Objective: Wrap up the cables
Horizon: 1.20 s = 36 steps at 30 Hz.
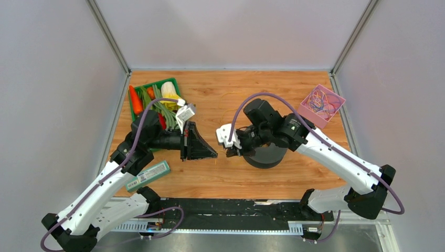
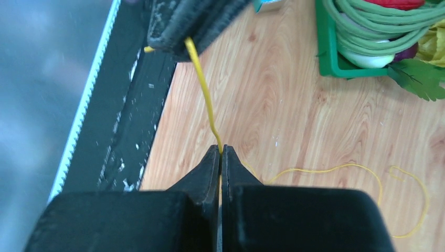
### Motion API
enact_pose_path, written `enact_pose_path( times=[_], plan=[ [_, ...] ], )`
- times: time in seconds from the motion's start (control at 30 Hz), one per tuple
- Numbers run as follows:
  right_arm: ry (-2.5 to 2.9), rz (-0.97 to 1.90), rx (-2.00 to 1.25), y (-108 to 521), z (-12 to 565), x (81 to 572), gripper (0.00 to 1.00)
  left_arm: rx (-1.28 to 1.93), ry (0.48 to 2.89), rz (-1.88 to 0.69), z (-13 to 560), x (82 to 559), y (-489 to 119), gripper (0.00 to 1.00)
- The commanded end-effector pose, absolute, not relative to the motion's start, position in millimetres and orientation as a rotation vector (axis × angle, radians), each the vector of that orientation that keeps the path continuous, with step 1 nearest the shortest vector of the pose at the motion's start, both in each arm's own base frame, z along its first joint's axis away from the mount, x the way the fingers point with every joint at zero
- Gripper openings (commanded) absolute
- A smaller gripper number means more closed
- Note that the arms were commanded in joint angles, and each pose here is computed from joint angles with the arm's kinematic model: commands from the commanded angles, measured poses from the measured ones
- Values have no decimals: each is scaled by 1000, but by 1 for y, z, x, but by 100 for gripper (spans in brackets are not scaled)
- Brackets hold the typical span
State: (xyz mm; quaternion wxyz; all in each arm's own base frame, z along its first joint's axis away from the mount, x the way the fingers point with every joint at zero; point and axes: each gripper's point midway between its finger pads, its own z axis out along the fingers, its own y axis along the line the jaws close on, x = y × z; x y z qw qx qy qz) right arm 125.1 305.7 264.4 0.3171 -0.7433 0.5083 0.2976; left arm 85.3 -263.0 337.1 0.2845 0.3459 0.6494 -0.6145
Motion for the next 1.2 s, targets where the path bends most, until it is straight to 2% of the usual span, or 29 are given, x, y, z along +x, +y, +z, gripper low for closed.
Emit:
enact_pose_path(
  times=[0.0, 0.27, 0.43, 0.67, 0.93, 1.0, 1.17],
  plan=[
    [1330, 1066, -1733, 323, 307, 114, 0, 861, 1478, -1454, 392, 109, -255, 0],
    [1309, 1358, -1551, 346, 340, 97, 0, 715, 1292, -1196, 445, 140, -236, 0],
    [1338, 1459, -1479, 360, 349, 99, 0, 631, 1266, -1205, 469, 143, -230, 0],
    [1394, 1401, -1381, 374, 347, 123, 0, 497, 1286, -1259, 483, 153, -225, 0],
    [1507, 1270, -1284, 358, 322, 168, 0, 464, 1296, -1339, 489, 143, -224, 0],
    [1490, 1259, -1291, 356, 326, 167, 8, 482, 1298, -1354, 487, 141, -226, 0],
    [1395, 1190, -1335, 343, 353, 160, 42, 522, 1299, -1332, 477, 140, -227, 0]
  ],
)
